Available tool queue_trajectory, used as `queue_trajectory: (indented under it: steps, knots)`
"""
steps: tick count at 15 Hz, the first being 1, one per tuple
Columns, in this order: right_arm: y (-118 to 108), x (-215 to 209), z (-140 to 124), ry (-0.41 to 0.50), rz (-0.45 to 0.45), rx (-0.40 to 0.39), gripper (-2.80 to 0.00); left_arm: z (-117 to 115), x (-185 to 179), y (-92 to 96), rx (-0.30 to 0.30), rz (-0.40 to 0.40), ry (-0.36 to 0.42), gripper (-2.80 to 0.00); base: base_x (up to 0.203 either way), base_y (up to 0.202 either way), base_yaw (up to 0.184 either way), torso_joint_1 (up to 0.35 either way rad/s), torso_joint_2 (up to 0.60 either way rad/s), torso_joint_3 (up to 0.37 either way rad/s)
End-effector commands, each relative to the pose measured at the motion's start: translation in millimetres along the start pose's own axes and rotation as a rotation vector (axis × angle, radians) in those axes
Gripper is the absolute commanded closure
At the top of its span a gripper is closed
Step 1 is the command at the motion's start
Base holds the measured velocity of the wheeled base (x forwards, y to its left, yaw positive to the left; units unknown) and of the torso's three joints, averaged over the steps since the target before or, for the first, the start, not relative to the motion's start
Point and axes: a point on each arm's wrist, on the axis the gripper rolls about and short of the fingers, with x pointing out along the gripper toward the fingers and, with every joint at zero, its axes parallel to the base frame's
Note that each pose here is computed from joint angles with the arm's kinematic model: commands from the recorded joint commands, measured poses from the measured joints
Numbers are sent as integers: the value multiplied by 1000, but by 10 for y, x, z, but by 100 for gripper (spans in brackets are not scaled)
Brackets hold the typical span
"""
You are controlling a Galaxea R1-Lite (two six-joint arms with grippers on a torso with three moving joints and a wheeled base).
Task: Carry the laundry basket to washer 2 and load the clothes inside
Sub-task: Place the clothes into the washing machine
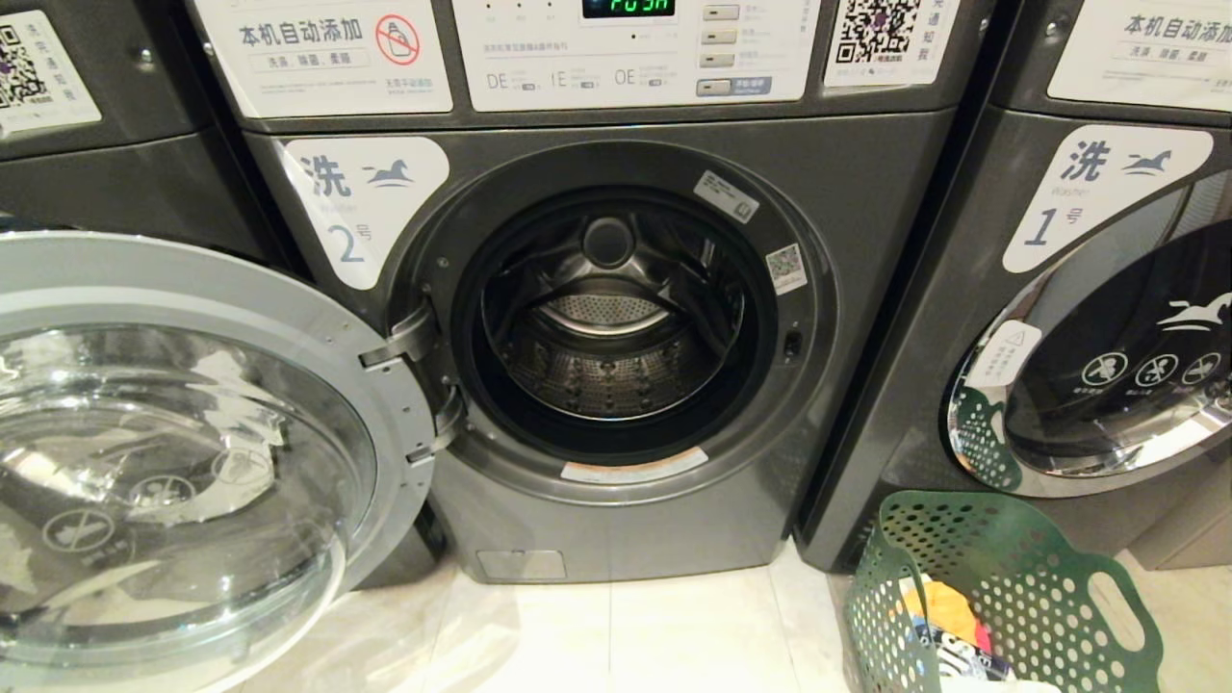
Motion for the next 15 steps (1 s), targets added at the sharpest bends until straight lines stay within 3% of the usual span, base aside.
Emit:
queue_trajectory:
  steps: [1,15]
  knots:
    - [0,1,0,1,1,0,0,0,0,0,0,0,-1,0,0,0,0,6,0,-156]
    - [0,1,2,0,3,-5,0,4,-1,0,0,0,-2,0,0,0,0,3,3,-197]
